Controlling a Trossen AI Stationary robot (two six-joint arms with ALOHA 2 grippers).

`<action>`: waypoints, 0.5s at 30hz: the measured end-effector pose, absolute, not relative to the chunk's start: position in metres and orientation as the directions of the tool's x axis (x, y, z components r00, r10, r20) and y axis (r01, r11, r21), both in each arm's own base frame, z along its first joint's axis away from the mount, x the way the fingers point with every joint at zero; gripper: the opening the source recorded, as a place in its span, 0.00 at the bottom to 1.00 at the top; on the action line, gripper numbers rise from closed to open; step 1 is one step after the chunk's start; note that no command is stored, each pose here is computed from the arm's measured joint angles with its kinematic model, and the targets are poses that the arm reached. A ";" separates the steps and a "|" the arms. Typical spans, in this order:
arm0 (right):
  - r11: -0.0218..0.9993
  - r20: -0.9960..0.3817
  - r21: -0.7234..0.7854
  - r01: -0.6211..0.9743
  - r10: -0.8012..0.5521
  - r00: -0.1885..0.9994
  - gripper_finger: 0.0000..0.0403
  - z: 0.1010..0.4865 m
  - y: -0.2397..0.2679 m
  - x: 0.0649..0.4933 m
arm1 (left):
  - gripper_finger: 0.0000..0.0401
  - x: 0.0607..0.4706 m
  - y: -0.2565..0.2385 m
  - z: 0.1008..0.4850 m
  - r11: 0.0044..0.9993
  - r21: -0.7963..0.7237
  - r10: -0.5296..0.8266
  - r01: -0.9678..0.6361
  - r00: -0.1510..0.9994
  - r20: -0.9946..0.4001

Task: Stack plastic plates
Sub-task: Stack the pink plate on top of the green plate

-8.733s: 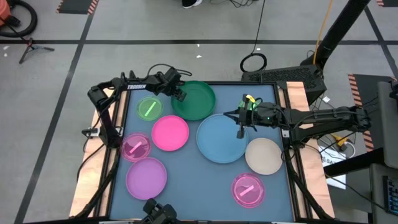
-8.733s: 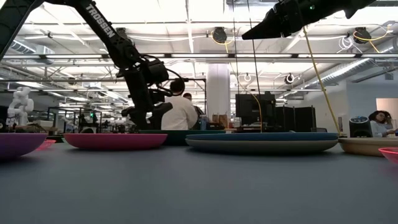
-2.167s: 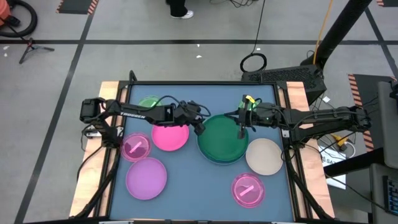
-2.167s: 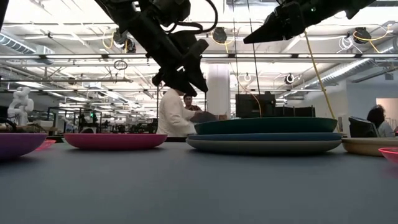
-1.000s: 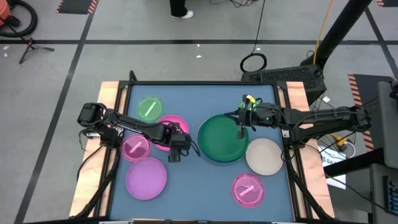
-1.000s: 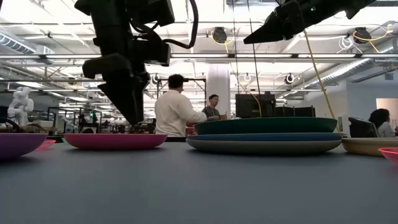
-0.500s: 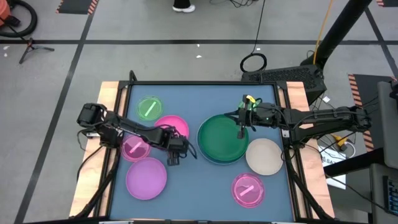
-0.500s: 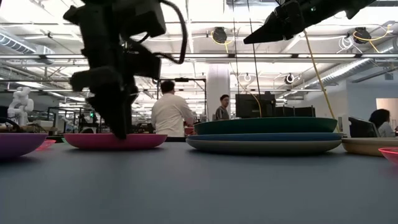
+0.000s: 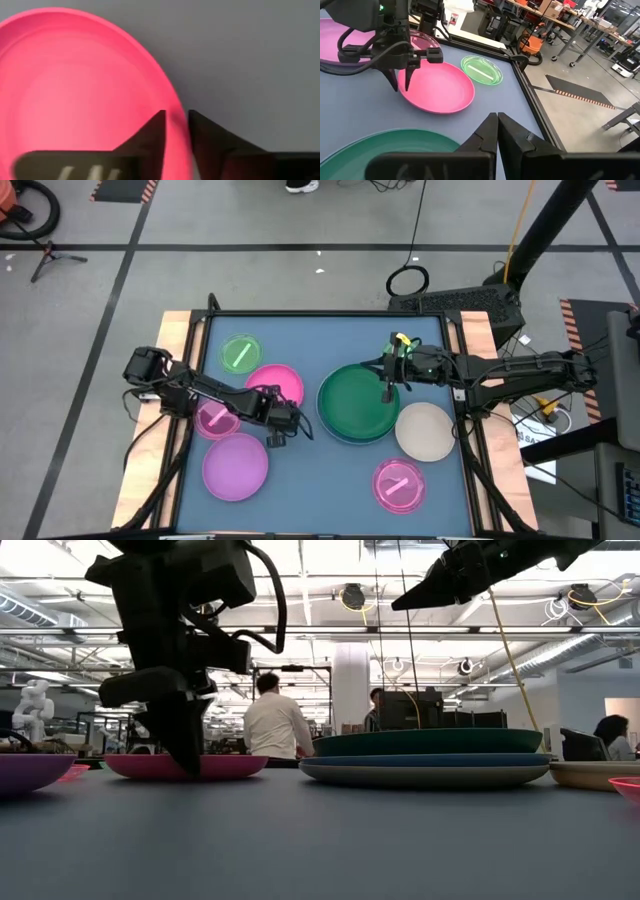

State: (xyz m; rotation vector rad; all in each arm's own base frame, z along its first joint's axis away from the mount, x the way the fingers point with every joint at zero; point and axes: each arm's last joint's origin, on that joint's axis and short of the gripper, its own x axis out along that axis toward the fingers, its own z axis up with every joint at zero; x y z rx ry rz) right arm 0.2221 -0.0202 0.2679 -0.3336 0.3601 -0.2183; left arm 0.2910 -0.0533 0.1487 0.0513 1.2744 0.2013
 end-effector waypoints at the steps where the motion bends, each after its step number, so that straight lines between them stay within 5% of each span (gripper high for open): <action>1: 0.922 -0.307 -0.356 0.149 -0.267 0.913 0.02 0.268 -0.020 0.222 | 0.16 0.291 -0.054 0.149 0.981 0.150 0.178 -0.121 0.277 -0.944; 5: 0.922 -0.307 -0.356 0.149 -0.267 0.913 0.02 0.268 -0.020 0.222 | 0.03 0.291 -0.053 0.149 0.979 0.163 0.191 -0.121 0.283 -0.940; 15: 0.923 -0.308 -0.356 0.149 -0.266 0.914 0.02 0.268 -0.020 0.222 | 0.03 0.294 -0.055 0.167 0.972 0.220 0.234 -0.086 0.227 -0.945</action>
